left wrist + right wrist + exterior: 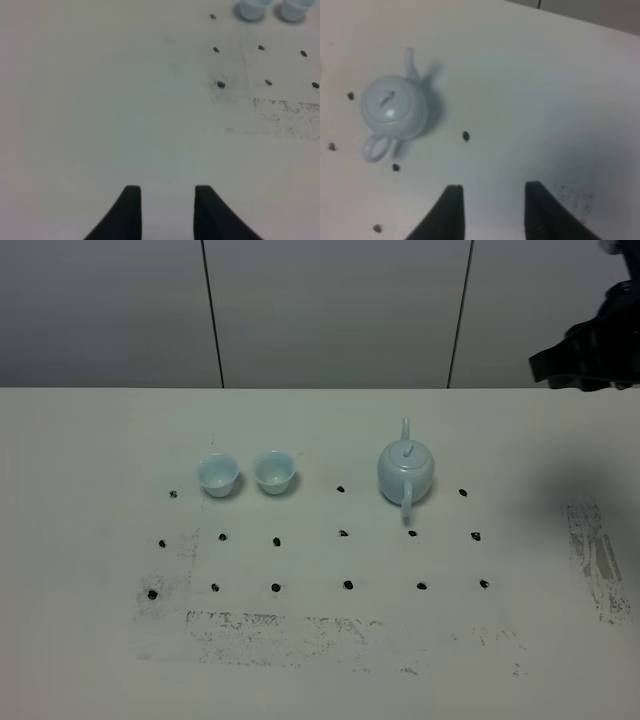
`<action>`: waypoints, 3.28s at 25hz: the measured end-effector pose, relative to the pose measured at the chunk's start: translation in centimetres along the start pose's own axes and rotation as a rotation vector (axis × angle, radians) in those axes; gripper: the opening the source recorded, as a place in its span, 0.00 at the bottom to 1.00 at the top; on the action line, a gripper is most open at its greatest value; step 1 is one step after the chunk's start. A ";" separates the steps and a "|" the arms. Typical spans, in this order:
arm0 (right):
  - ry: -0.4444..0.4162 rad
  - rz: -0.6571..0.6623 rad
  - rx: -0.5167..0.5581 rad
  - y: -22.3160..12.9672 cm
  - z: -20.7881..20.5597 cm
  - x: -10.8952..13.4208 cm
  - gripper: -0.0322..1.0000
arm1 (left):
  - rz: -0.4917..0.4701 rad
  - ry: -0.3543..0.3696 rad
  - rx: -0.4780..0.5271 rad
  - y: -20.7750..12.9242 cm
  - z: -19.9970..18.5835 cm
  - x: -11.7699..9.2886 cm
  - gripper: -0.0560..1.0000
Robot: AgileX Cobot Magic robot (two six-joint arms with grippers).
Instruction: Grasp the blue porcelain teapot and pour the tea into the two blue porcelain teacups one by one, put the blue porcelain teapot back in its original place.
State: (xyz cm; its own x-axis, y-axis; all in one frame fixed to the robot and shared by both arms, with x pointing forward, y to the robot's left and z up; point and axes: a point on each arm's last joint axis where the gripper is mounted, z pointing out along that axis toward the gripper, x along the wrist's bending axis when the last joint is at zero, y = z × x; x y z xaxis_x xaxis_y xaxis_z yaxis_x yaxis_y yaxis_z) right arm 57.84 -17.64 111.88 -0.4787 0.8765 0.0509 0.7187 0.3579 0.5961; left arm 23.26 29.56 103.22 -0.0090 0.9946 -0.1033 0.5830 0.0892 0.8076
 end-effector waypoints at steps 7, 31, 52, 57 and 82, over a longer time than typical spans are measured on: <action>0.092 -0.147 -0.010 0.3 0.7 7.9 0.30 | 0.000 0.000 0.000 0.0 0.0 0.0 0.32; 0.197 -0.287 0.098 -6.1 15.4 18.2 0.44 | 0.000 0.000 0.000 0.0 0.0 0.0 0.32; 0.073 -0.130 0.185 -6.6 19.7 10.9 0.44 | 0.000 0.000 0.000 0.0 0.0 0.0 0.32; 0.024 -0.118 0.197 -6.5 19.7 9.4 0.44 | 0.000 0.000 0.000 0.0 0.0 0.0 0.32; -0.038 -0.317 0.362 -5.9 16.4 7.5 0.44 | 0.000 0.000 0.000 0.0 0.0 0.0 0.32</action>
State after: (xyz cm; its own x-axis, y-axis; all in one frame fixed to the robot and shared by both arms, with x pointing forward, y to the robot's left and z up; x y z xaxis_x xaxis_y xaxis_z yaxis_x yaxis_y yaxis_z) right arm 58.29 -7.90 95.65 -0.6885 0.7149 -0.1217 0.6730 0.6924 0.2600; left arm 23.26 29.56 103.22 -0.0090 0.9946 -0.1033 0.5830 0.0892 0.8076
